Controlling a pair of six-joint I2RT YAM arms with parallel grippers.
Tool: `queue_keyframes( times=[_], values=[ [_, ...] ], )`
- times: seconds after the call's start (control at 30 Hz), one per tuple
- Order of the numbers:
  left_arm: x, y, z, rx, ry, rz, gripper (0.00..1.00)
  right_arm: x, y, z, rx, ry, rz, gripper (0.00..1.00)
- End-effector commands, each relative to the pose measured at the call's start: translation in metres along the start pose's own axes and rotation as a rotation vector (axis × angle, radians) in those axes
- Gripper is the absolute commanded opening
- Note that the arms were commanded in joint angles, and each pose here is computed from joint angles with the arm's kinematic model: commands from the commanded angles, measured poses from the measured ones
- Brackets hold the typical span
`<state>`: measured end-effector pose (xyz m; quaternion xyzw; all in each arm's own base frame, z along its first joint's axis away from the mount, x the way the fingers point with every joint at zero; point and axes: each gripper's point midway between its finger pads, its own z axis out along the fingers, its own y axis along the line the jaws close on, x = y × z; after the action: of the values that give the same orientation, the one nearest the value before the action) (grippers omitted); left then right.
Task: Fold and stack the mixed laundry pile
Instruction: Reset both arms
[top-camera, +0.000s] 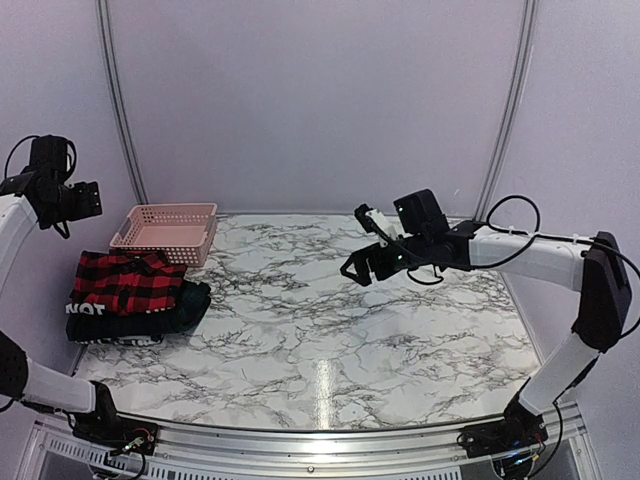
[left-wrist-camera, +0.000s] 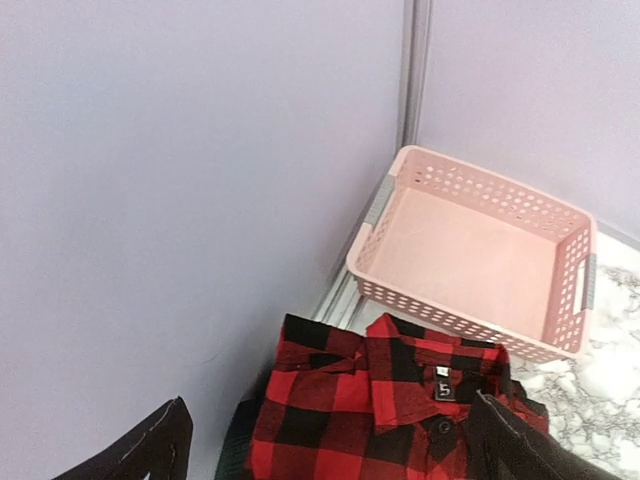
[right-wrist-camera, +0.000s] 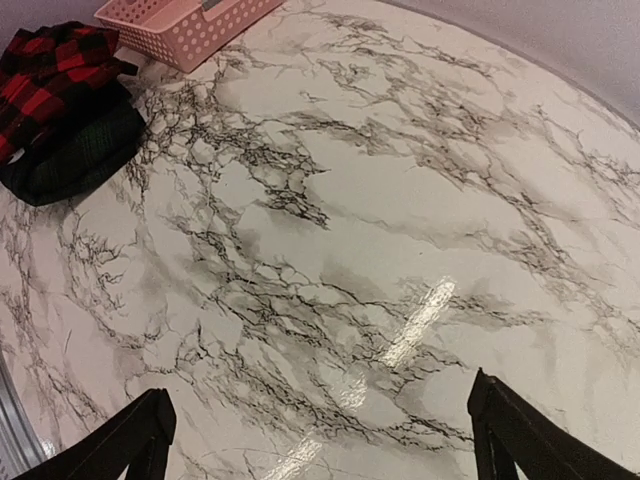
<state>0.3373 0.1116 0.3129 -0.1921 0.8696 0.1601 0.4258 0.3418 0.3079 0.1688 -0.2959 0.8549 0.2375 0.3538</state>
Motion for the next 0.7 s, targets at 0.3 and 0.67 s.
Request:
queue_keyframes(
  times=[0.3, 0.67],
  values=[
    [0.107, -0.024, 0.063, 0.07, 0.37, -0.235, 0.99, -0.033, -0.032, -0.047, 0.026, -0.1, 0.086, 0.99],
    [0.112, 0.014, 0.146, -0.009, 0.45, -0.311, 0.99, -0.01, -0.029, -0.048, 0.013, -0.056, 0.121, 0.99]
  ],
)
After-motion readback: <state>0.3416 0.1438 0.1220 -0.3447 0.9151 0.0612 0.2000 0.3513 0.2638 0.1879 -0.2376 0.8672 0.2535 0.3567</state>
